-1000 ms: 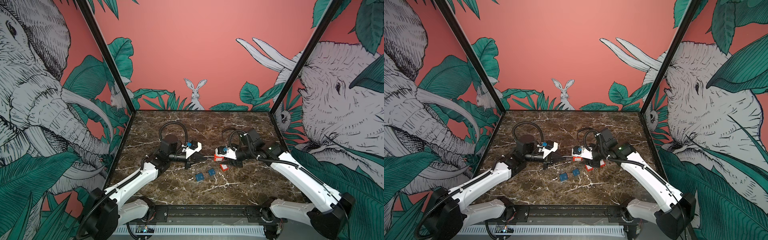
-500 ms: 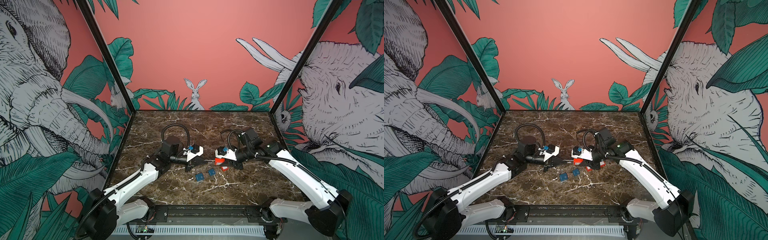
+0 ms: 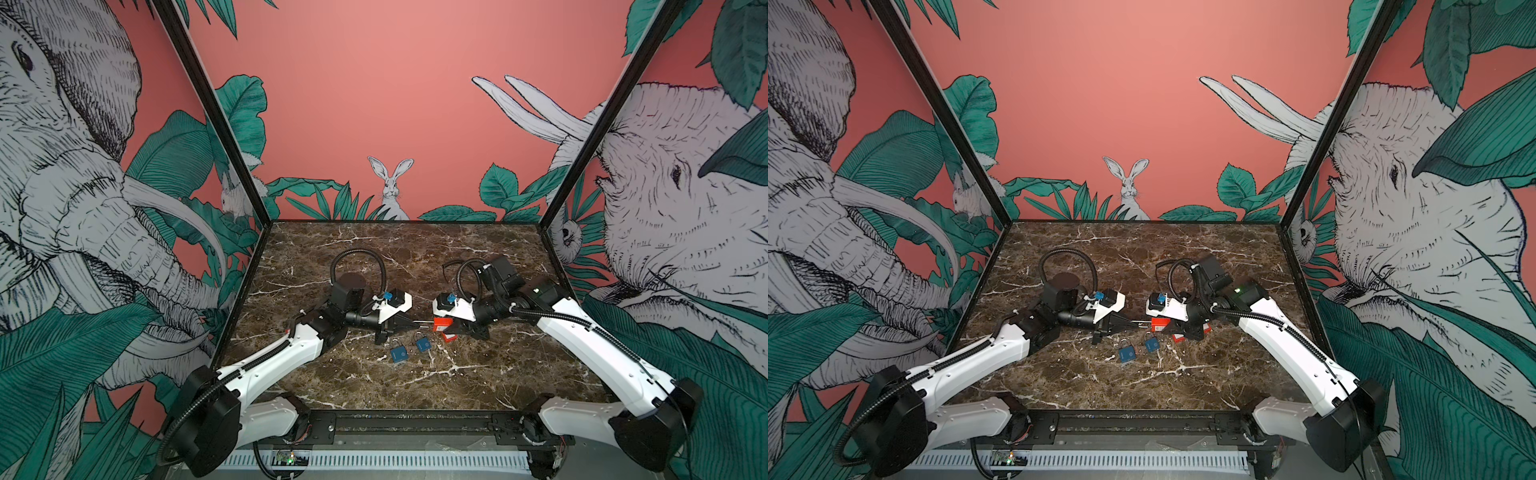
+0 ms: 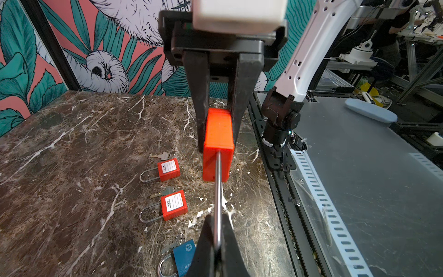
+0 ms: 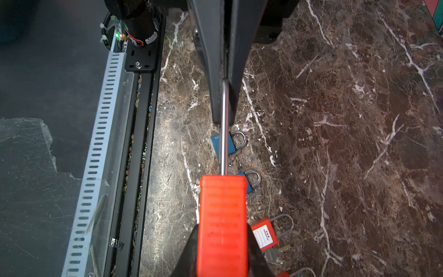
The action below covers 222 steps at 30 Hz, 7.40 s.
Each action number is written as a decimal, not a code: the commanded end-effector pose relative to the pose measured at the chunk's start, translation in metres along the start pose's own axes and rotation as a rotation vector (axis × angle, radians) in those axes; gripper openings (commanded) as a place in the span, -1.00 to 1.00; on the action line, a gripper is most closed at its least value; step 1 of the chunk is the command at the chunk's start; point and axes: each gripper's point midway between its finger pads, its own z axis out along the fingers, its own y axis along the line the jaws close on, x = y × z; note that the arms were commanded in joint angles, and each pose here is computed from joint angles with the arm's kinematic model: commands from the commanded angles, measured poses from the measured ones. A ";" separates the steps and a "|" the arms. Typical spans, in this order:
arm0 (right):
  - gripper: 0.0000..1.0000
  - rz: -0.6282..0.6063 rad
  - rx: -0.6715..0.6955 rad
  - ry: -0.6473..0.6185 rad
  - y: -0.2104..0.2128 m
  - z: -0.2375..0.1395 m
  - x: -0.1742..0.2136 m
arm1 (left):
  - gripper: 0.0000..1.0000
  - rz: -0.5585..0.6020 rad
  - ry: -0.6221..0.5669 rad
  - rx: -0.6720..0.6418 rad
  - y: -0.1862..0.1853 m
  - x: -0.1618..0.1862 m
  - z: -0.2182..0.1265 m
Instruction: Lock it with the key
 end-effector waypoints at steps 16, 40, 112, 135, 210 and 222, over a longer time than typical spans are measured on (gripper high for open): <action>-0.88 -0.053 -0.143 -0.152 0.016 0.006 -0.034 | -1.00 0.255 -0.012 -0.006 -0.018 -0.019 0.020; 0.06 -0.044 0.104 -0.058 0.003 -0.020 -0.007 | -1.00 0.117 -0.014 0.034 -0.005 -0.021 0.014; -0.68 0.141 -0.053 0.017 0.019 -0.030 0.018 | -1.00 0.145 0.009 0.070 -0.011 -0.026 0.022; -1.00 0.017 0.022 0.043 0.021 -0.030 0.033 | -1.00 0.082 0.063 0.144 -0.014 -0.019 0.022; -1.00 0.435 0.189 -0.075 0.002 0.017 0.072 | -1.00 -0.392 0.996 0.236 0.101 0.136 -0.074; -1.00 0.447 0.156 -0.079 -0.002 0.035 0.072 | -1.00 -0.425 1.035 0.276 0.101 0.154 -0.072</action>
